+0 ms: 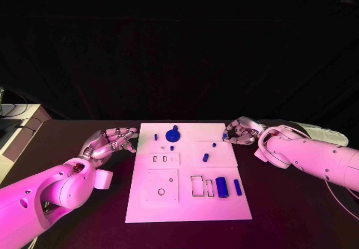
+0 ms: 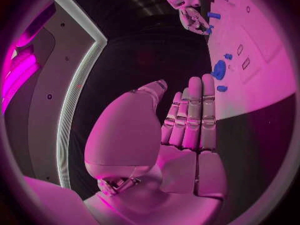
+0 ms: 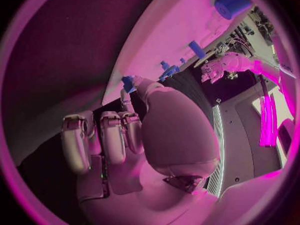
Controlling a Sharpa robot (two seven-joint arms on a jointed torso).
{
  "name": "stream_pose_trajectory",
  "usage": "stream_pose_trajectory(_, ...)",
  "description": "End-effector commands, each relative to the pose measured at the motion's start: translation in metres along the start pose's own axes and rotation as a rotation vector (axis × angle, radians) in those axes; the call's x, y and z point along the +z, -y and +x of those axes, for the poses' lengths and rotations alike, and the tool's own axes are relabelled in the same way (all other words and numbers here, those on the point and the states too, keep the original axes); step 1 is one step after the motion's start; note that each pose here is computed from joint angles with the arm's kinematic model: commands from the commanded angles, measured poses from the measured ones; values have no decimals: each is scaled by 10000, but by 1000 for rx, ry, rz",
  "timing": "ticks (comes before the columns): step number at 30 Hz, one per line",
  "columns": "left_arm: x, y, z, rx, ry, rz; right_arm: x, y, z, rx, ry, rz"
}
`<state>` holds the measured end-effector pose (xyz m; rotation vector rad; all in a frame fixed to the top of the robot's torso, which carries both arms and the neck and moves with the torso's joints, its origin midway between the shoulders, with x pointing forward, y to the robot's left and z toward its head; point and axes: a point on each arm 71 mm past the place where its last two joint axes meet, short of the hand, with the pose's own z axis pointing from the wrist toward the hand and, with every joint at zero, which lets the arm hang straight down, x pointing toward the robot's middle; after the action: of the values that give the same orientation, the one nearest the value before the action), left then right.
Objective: Assemble the parts on the task board
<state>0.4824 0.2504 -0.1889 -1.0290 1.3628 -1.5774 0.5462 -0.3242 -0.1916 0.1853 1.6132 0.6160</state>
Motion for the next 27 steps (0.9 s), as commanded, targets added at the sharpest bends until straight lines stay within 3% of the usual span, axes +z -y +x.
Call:
stream_pose_trajectory(1,3,7,17,-8,-13,6,6,-15,1,-3,10,-14)
stream_pose_trajectory(20,14,-8,27,7,-8,-6,16,-225,-6,-13,64,-71)
stream_pose_trajectory(27,31,-70,56,88,0,-113,78,-549,-103,-27,81,-114)
